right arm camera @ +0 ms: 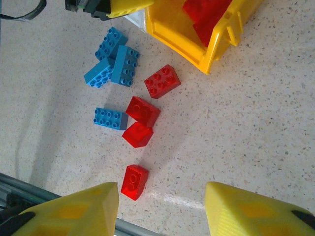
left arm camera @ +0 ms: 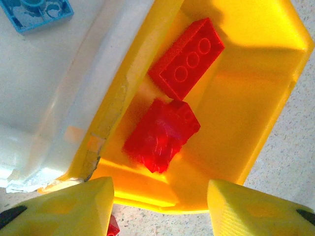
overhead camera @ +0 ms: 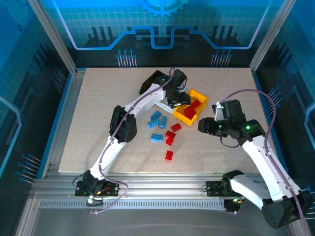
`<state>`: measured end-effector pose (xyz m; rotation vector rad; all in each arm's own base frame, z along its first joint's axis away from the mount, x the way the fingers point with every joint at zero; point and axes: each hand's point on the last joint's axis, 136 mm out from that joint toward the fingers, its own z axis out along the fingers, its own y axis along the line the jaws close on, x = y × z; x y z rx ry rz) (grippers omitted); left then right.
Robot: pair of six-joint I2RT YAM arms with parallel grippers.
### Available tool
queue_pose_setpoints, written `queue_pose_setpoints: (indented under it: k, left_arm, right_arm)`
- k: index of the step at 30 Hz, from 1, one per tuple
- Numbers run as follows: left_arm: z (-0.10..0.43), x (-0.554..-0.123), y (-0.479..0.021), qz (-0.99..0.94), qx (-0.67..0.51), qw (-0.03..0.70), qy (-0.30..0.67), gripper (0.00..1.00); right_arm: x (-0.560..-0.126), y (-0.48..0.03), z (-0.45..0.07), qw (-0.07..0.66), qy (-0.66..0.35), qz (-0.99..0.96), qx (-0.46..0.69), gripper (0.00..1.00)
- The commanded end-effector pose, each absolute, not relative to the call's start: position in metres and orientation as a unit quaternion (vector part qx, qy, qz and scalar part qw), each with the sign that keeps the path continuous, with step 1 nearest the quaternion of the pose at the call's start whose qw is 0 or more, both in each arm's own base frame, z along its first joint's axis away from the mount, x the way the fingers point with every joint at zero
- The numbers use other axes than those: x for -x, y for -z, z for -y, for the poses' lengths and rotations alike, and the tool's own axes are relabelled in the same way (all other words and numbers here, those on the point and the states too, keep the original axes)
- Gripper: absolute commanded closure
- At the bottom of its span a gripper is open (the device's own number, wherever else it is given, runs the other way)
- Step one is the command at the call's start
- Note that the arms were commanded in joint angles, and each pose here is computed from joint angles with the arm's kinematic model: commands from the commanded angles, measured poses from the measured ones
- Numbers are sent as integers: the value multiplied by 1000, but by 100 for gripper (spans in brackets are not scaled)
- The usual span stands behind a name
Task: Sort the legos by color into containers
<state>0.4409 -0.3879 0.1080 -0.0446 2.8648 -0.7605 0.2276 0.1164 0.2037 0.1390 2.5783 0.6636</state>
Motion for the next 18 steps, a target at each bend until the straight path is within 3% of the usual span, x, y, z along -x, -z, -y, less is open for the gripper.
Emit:
queue_pose_setpoints:
  k: [1,10,18]
  left_arm:
    - [388,-445,-123,-958,24,94,271,44]
    - [352,-413,-191,-957,-5,134,256,40]
    - [265,-313,-196,-973,-20,124,196,33]
  right_arm:
    - [-220,-195,-109,223,-232,-944,-71,49]
    - [-204,-156,-126,122,-211,-967,-71,46]
    - [-174,-128,-186,48,-132,-990,-13,33]
